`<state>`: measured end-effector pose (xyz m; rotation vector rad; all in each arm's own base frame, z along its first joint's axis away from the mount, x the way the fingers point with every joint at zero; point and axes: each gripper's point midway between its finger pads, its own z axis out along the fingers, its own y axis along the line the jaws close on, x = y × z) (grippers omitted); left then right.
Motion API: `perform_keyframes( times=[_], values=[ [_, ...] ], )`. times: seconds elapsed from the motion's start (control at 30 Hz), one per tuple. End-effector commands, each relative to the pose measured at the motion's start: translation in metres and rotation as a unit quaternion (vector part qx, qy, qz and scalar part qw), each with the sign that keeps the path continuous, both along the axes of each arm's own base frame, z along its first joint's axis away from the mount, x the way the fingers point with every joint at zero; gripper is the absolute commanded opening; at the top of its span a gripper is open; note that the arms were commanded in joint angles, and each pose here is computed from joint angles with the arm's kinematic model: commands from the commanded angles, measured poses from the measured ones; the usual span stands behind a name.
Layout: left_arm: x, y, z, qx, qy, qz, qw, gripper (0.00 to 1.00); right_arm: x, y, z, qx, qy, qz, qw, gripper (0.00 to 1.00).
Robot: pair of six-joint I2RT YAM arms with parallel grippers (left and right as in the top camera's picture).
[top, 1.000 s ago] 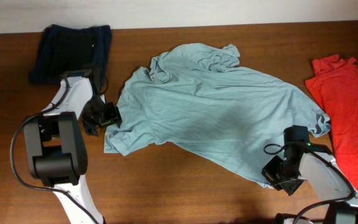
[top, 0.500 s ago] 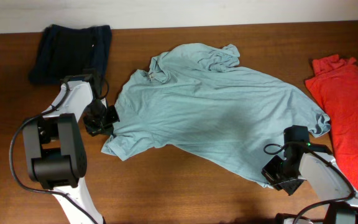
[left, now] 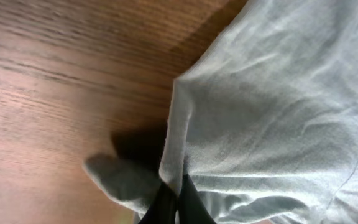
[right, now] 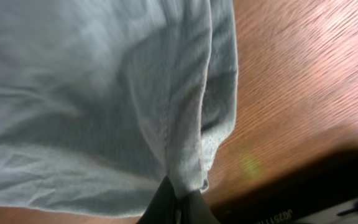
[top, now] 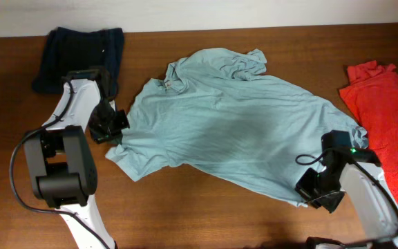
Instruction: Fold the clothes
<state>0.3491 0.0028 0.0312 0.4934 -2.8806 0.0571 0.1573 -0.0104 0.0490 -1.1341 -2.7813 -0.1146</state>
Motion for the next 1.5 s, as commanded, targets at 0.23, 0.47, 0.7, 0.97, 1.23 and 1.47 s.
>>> perform_keyframes(
  times=[0.23,0.47,0.7,0.97,1.23,1.47],
  values=[
    [0.001,0.015,0.037,0.039,-0.018,-0.014,0.999,0.01,-0.002,-0.002,0.056,-0.017,-0.070,0.001,0.997,0.04],
    [-0.004,0.015,0.074,0.042,-0.058,-0.008,0.997,0.01,-0.006,-0.011,0.093,-0.056,-0.132,0.000,0.990,0.04],
    [-0.014,0.006,0.092,0.020,-0.063,-0.005,0.998,0.01,-0.007,-0.011,0.098,-0.060,-0.153,-0.001,0.986,0.04],
    [0.010,0.007,0.117,0.023,-0.117,-0.001,0.993,0.01,0.014,-0.014,0.099,-0.058,-0.145,0.002,0.988,0.04],
    [0.054,-0.012,0.158,0.022,-0.220,-0.018,0.975,0.01,0.044,-0.029,0.110,-0.083,-0.136,0.000,0.987,0.04],
    [0.075,-0.029,0.162,0.040,-0.263,-0.046,0.963,0.01,0.034,-0.037,0.107,-0.088,-0.110,-0.015,0.990,0.04]
  ],
)
